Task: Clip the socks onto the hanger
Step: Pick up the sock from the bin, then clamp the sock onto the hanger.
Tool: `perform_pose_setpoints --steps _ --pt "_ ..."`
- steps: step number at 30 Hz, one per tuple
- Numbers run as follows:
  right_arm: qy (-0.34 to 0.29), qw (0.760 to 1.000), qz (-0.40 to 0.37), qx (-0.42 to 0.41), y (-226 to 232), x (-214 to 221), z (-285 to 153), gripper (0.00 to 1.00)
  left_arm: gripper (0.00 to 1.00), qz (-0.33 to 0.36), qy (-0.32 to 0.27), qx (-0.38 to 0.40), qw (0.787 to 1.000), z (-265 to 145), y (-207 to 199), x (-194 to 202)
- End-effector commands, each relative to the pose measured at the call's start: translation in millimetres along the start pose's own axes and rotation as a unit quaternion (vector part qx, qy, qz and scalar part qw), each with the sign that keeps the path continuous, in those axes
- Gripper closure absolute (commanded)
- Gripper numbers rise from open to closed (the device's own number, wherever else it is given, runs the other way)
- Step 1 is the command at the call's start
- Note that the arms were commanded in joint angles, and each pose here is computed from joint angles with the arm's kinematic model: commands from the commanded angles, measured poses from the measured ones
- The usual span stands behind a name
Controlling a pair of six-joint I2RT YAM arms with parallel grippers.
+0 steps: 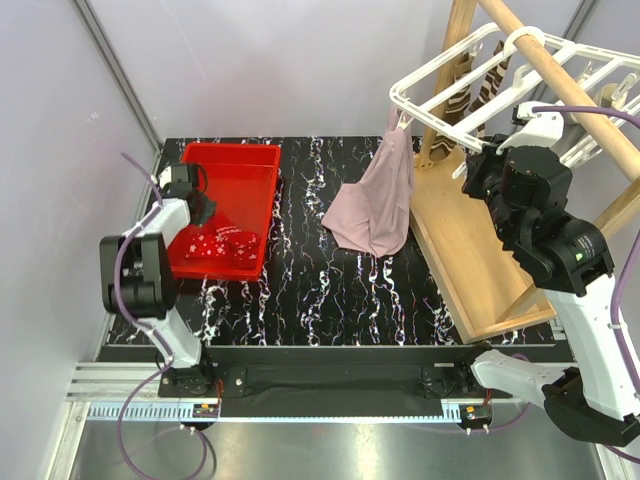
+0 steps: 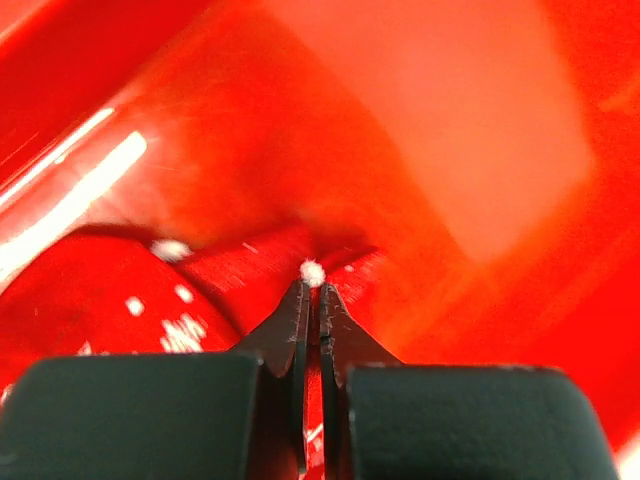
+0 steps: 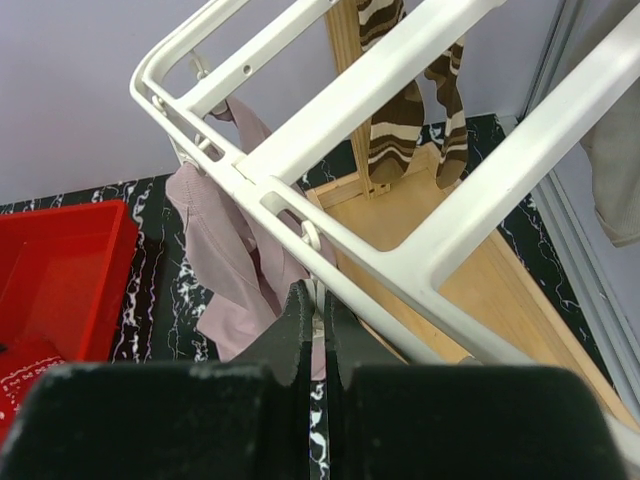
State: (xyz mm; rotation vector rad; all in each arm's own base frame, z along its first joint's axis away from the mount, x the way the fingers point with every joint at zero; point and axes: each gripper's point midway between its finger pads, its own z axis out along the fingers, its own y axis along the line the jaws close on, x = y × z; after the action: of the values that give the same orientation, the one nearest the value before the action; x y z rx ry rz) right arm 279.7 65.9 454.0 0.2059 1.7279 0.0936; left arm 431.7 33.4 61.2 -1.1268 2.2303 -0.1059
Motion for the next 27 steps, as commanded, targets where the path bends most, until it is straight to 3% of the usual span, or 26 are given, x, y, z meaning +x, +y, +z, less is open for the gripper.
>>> perform_pose_setpoints --steps 1,4,7,9,10,13,14,16,21,22,23,25,27 --pt "0.021 1.0 0.001 -0.017 4.0 6.1 -4.5 1.0 1.0 0.089 -0.114 0.137 0.98 -86.0 -73.5 -48.1" --pt "0.025 0.999 0.003 -0.022 5.6 5.7 -6.6 1.0 1.0 0.139 -0.184 0.221 0.948 -161.8 -110.9 -49.8" --pt "0.029 0.999 0.007 -0.025 6.9 4.6 -8.3 1.0 1.0 0.172 -0.212 0.346 0.898 -240.2 -147.0 -33.2" --pt "0.031 0.999 0.011 -0.027 8.8 5.6 -7.5 1.0 1.0 0.207 -0.193 0.45 0.847 -288.4 -171.8 0.1" --pt "0.032 0.999 0.013 -0.029 9.5 5.6 -8.0 1.0 1.0 0.229 -0.181 0.512 0.808 -321.6 -179.5 16.8" --pt "0.039 0.998 0.019 -0.041 15.9 6.6 -7.5 1.0 1.0 0.275 -0.174 0.61 0.722 -380.5 -193.8 56.9" --pt "0.043 0.997 0.022 -0.054 20.8 7.0 -8.2 1.0 1.0 0.305 -0.14 0.66 0.672 -403.9 -194.6 84.9" --pt "0.044 0.996 0.022 -0.071 27.7 6.7 -8.2 1.0 1.0 0.338 -0.111 0.714 0.602 -438.1 -196.1 113.7" --pt "0.047 0.994 0.022 -0.099 36.6 6.6 -11.6 1.0 1.0 0.388 -0.063 0.771 0.5 -474.1 -203.1 163.4" --pt "0.047 0.993 0.023 -0.103 37.3 7.1 -12.0 1.0 1.0 0.393 -0.05 0.788 0.472 -488.2 -204.7 174.6" --pt "0.046 0.992 0.023 -0.111 39.0 6.1 -14.9 1.0 1.0 0.397 -0.033 0.791 0.464 -483.1 -211.2 185.9" --pt "0.043 0.992 0.028 -0.119 41.1 3.6 -17.1 1.0 1.0 0.392 -0.026 0.815 0.426 -496.5 -219.1 198.4" --pt "0.044 0.99 0.028 -0.13 43.6 3.4 -20.1 1.0 1.0 0.379 -0.014 0.831 0.407 -501.1 -239.0 206.0"
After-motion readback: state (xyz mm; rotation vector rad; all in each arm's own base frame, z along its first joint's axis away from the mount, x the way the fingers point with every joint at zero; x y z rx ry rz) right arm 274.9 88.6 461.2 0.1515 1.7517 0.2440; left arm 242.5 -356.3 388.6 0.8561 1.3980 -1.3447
